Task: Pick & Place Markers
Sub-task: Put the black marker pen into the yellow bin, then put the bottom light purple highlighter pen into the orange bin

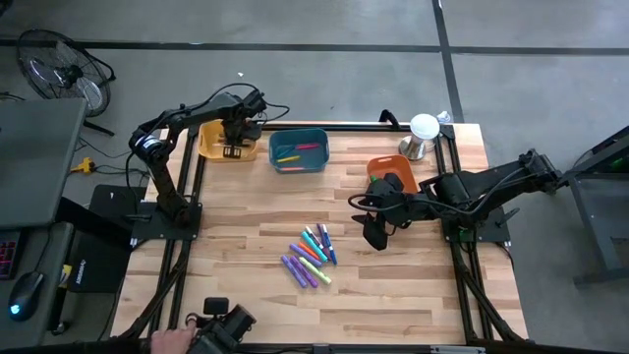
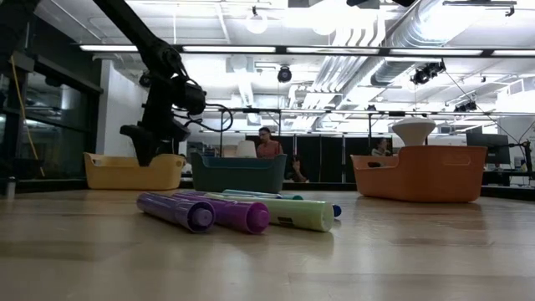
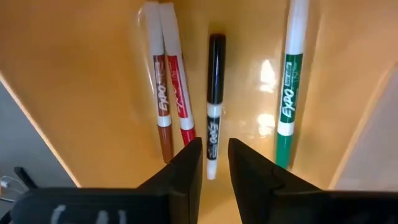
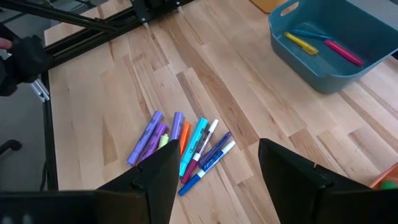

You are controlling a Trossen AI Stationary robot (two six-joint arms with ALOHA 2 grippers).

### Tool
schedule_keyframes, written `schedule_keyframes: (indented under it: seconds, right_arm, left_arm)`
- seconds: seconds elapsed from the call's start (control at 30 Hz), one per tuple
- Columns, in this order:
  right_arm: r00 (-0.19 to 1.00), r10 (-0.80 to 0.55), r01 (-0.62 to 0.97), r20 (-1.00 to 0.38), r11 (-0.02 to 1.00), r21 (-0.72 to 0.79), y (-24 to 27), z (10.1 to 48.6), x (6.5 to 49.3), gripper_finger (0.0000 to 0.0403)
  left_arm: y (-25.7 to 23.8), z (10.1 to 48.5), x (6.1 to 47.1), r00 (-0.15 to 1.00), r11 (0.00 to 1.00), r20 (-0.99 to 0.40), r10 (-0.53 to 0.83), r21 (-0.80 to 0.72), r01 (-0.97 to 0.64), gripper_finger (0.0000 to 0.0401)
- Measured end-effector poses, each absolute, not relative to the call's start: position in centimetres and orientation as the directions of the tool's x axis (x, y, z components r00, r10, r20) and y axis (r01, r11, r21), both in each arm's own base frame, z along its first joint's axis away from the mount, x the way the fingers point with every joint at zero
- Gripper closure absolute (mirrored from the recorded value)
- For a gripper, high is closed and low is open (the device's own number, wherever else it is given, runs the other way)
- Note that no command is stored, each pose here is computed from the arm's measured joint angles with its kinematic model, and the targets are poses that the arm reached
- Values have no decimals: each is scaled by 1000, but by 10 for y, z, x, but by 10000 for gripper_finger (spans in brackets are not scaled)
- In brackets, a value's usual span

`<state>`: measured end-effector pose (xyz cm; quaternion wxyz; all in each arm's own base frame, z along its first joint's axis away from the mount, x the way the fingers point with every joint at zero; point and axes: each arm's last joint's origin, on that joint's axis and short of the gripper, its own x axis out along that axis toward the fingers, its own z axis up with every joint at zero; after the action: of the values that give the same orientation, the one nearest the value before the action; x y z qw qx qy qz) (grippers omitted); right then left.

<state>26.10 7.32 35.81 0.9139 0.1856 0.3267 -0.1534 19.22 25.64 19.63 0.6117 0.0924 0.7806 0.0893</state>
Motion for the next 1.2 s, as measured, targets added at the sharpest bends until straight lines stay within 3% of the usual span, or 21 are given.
schedule_keyframes:
  seconds: [0.27, 0.53, 0.7, 1.0, 1.2]
  right_arm:
    - [739, -146, 394, -658, 886, 246, 74, 358, 261, 197]
    - [738, -134, 388, -661, 886, 254, 74, 358, 261, 196]
    - [738, -126, 388, -663, 883, 263, 74, 358, 261, 196]
    - [737, -123, 375, -664, 892, 252, 74, 358, 261, 197]
    - [737, -113, 368, -667, 894, 255, 75, 358, 261, 197]
  left_arm:
    - [257, 198, 190, -299, 949, -909, 290, 313, -29, 324]
    - [254, 218, 189, -298, 953, -931, 210, 263, -150, 323]
    - [253, 249, 192, -176, 929, -958, 227, 267, -255, 323]
    - [231, 304, 187, 116, 884, -971, 211, 138, -447, 323]
    - [191, 332, 191, 227, 903, -952, 204, 94, -419, 323]
